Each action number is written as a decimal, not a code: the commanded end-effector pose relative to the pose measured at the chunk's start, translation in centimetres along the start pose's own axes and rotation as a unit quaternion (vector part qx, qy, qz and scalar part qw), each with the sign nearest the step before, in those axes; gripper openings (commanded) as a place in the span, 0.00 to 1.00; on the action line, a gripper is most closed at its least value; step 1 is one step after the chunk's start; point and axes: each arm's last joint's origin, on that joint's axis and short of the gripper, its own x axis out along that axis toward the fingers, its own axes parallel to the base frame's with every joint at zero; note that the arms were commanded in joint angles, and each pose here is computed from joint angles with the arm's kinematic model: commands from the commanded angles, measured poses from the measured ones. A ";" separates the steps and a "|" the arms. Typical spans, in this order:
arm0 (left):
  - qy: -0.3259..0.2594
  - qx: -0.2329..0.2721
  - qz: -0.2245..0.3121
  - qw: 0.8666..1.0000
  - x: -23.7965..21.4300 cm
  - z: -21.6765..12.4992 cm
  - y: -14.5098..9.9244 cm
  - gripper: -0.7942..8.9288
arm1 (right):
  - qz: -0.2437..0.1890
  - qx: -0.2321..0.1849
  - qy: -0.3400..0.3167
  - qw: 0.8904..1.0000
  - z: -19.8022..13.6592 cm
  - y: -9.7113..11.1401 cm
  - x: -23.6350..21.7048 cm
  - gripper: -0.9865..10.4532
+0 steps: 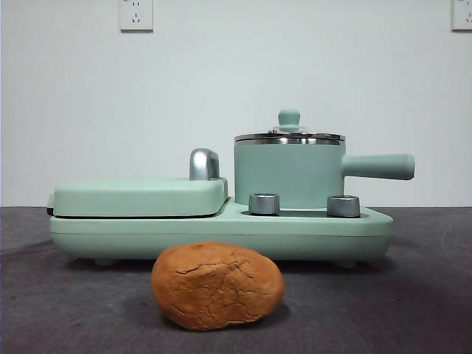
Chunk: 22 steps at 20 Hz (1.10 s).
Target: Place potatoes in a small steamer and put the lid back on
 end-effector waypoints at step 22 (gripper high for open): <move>0.144 0.133 -0.046 0.980 6.1 13.4 -8.0 0.09 | 0.042 0.005 0.099 0.994 15.5 4.4 2.0 0.10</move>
